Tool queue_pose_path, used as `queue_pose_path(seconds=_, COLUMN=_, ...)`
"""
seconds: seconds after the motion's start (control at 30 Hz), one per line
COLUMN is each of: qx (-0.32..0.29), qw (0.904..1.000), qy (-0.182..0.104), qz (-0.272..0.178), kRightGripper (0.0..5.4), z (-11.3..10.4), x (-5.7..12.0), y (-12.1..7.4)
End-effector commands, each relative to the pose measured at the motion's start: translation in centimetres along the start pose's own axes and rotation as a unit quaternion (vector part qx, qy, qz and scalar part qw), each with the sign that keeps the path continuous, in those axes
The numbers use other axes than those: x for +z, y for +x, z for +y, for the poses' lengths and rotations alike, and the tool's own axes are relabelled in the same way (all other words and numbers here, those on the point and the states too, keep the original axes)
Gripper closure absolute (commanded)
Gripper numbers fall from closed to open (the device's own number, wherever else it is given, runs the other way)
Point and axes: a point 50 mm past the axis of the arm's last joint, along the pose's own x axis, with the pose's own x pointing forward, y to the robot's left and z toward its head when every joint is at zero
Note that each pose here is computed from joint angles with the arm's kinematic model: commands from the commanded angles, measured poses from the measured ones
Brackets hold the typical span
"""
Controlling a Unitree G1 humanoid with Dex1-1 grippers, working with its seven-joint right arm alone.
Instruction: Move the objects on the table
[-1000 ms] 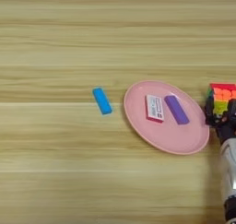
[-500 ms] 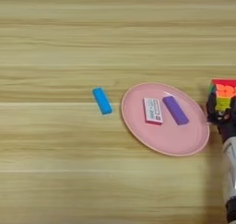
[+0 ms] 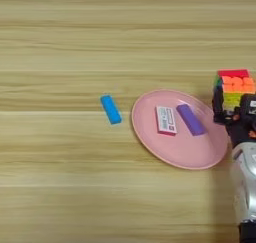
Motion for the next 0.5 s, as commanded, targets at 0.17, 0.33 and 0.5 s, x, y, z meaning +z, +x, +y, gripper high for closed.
queue_pose_path(seconds=0.17, qx=0.078, qw=0.9942, qy=0.016, qz=-0.073, kRightGripper=2.04, z=4.2, x=4.1, y=-0.7)
queue_pose_path(seconds=0.33, qx=0.131, qw=0.9874, qy=0.038, qz=-0.08, kRightGripper=2.04, z=7.3, x=5.0, y=-1.9)
queue_pose_path(seconds=0.5, qx=0.181, qw=0.9792, qy=0.052, qz=-0.077, kRightGripper=2.04, z=10.0, x=5.3, y=-3.1)
